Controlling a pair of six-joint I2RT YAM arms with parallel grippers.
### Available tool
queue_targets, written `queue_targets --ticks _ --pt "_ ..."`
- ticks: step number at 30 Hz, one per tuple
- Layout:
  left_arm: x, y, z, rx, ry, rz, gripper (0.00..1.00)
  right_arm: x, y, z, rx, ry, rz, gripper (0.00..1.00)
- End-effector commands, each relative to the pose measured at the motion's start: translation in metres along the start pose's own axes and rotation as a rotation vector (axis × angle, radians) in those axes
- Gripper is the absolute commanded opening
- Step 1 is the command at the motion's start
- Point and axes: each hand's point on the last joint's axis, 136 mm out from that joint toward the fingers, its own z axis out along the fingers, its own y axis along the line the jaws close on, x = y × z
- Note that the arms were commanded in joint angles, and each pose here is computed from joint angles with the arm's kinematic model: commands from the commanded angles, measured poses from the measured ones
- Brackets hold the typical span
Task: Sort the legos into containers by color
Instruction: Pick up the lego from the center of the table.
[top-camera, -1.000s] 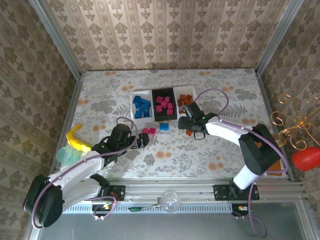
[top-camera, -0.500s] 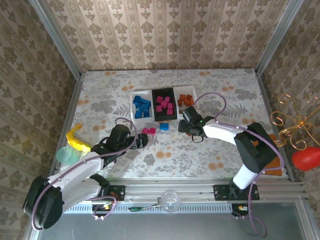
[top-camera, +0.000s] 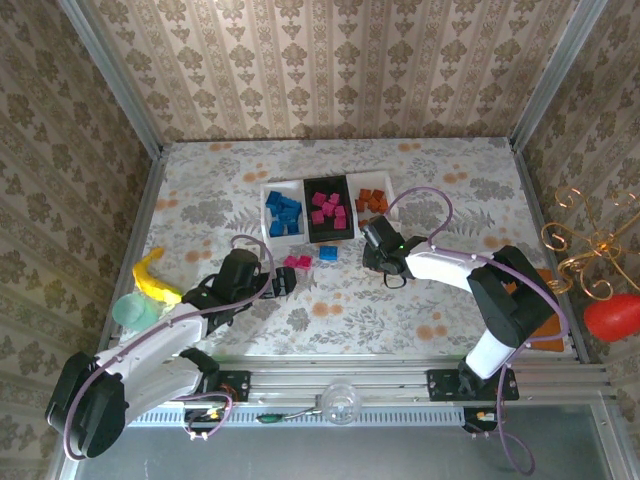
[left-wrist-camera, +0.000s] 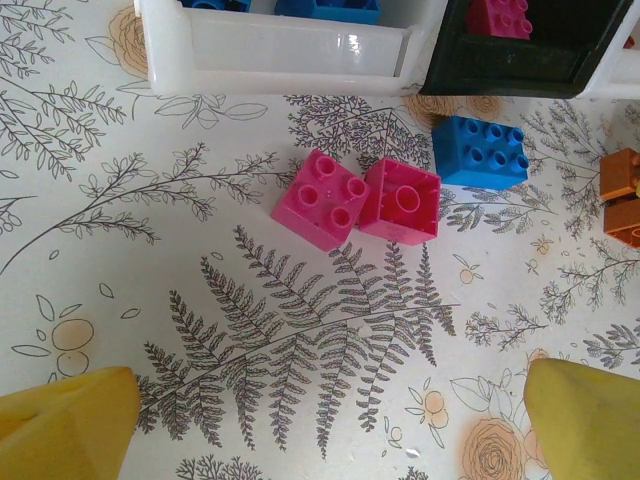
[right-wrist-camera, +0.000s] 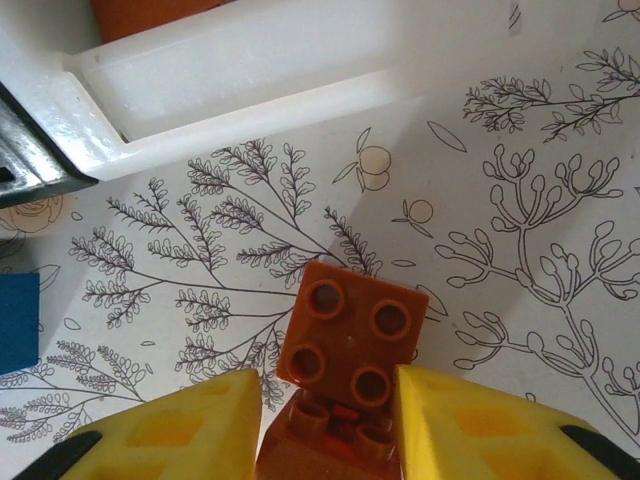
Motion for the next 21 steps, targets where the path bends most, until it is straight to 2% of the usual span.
queue_targets --ticks 1,4,6,8,9,10,15,21 --pt "0.000 0.001 0.000 0.006 -0.007 -0.025 1.00 0.020 -0.011 -0.007 0.034 0.058 -0.035 0.39" --pt "-0.001 0.000 0.000 0.010 -0.007 -0.027 1.00 0.013 -0.009 -0.017 0.022 0.033 -0.041 0.40" --pt "-0.001 -0.001 0.001 0.011 -0.004 -0.026 1.00 0.012 -0.007 -0.023 0.020 0.026 -0.048 0.44" --pt "-0.001 -0.001 0.001 0.011 -0.005 -0.026 1.00 0.014 -0.009 -0.025 0.034 0.029 -0.052 0.64" --pt "0.000 -0.001 0.001 0.012 -0.004 -0.026 1.00 0.016 -0.011 -0.025 0.044 0.035 -0.054 0.72" --pt "0.000 -0.001 0.002 0.012 -0.003 -0.026 1.00 0.018 -0.012 -0.023 0.050 0.041 -0.053 0.75" --pt "0.001 -0.001 0.003 0.014 -0.001 -0.029 1.00 0.028 -0.012 -0.009 0.059 0.074 -0.049 0.76" --pt "0.002 0.001 0.002 0.008 0.001 -0.026 1.00 0.034 -0.010 0.006 0.074 0.103 -0.064 0.66"
